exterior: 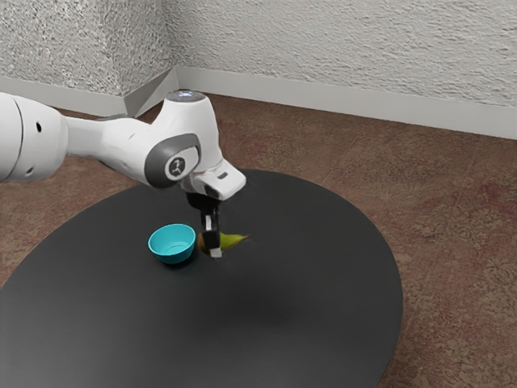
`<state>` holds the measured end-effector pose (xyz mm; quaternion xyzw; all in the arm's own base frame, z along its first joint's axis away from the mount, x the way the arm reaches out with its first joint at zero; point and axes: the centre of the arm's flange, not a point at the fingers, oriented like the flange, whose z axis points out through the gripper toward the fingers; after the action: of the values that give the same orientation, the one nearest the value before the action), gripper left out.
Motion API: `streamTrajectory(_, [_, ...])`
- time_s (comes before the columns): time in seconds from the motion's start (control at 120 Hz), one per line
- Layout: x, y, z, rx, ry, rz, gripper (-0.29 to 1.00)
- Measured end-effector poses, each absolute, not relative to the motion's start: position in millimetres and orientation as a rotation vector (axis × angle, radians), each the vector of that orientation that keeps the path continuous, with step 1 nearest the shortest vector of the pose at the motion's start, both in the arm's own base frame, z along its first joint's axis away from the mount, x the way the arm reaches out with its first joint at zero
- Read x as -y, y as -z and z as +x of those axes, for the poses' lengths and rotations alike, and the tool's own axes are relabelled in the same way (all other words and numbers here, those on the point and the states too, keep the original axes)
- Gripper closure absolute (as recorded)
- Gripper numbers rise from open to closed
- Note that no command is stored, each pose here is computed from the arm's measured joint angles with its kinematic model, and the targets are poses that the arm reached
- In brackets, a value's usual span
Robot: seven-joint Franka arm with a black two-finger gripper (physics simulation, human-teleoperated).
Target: Place the pear in the bowl.
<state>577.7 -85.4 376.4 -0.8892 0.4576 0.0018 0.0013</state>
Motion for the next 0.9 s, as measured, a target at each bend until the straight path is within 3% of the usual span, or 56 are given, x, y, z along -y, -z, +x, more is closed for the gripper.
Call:
streamTrajectory(0.2, [-12.6,-394.8,598.2,-1.249,0.021,-2.85,0.44])
streamTrajectory(0.667, [-91.3,-309.3,635.8,-1.23,-0.127,-2.908,0.43])
streamTrajectory(0.9, [-93.6,-309.3,634.9,-1.271,-0.128,-2.903,0.15])
